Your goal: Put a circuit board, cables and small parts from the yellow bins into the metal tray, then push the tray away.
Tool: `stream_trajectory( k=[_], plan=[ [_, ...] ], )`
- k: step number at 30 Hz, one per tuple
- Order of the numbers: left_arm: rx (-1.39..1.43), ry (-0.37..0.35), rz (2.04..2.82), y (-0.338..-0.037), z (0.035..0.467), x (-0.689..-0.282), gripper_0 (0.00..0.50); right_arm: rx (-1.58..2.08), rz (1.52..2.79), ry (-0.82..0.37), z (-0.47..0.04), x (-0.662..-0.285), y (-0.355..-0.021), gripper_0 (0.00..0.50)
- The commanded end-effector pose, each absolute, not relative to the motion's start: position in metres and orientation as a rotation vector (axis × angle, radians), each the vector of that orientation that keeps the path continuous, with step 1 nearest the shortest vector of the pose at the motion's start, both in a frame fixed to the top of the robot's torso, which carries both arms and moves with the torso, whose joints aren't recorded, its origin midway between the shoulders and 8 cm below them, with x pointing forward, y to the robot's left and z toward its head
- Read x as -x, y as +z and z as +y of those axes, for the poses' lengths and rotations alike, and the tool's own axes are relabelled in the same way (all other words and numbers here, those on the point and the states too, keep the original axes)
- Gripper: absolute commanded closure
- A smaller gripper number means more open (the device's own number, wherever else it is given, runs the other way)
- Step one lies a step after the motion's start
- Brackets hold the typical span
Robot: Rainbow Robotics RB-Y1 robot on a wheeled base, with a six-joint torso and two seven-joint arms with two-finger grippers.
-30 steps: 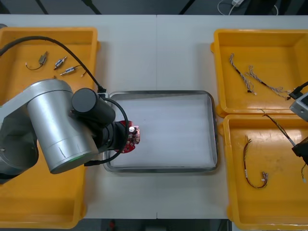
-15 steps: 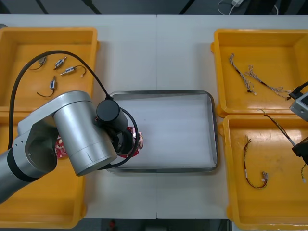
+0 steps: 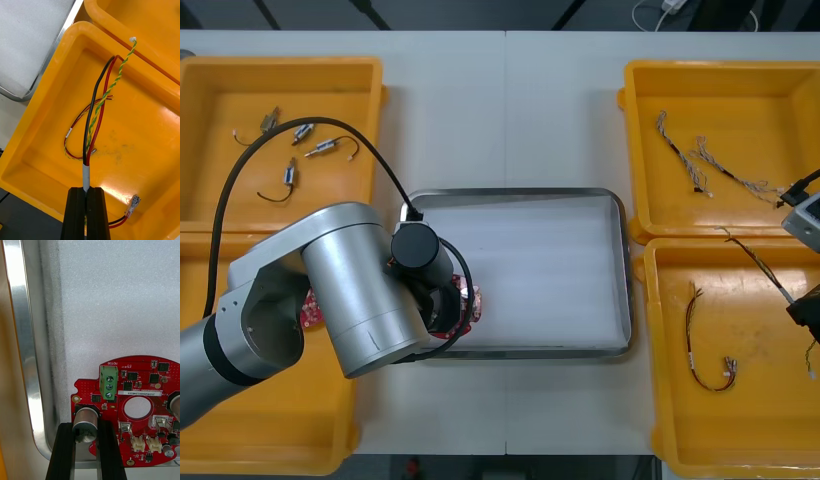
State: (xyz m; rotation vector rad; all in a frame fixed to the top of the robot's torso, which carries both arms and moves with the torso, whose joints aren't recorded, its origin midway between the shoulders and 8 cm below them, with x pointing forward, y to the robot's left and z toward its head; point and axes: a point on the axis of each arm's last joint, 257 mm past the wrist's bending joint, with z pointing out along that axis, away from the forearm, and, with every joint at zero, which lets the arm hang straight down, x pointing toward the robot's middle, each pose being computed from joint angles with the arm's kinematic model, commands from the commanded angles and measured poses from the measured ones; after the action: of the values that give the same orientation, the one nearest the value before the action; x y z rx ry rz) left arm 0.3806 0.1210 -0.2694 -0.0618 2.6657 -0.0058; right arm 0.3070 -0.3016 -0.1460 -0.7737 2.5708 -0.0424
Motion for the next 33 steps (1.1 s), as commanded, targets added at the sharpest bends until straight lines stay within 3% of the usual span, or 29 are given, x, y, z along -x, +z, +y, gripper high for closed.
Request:
stream_trajectory(
  k=[1,12,13,16,18,22,33],
  plan=[
    [0.006,-0.04,2.639,-0.265,0.103,-0.383,0.5,0.824,2.53,-0.111,-0.306,-0.31,-0.132,0.5],
    [0.009,-0.029,2.642,-0.274,0.104,-0.384,0.481,0.824,2.53,-0.111,-0.306,-0.31,-0.132,0.5],
    [0.006,-0.027,2.644,-0.274,0.105,-0.384,0.42,0.824,2.53,-0.111,-0.306,-0.31,-0.132,0.5],
    [0.004,-0.027,2.643,-0.274,0.104,-0.384,0.375,0.824,2.53,-0.111,-0.306,-0.31,-0.132,0.5],
    [0.0,-0.017,2.638,-0.276,0.105,-0.384,0.294,0.824,2.53,-0.111,-0.306,-0.31,-0.132,0.5],
    [-0.017,0.0,2.618,-0.278,0.105,-0.385,0.188,0.824,2.53,-0.111,-0.306,-0.31,-0.132,0.5],
    [-0.013,-0.025,2.583,-0.259,0.106,-0.389,0.032,0.824,2.53,-0.111,-0.306,-0.31,-0.132,0.5]
  ],
)
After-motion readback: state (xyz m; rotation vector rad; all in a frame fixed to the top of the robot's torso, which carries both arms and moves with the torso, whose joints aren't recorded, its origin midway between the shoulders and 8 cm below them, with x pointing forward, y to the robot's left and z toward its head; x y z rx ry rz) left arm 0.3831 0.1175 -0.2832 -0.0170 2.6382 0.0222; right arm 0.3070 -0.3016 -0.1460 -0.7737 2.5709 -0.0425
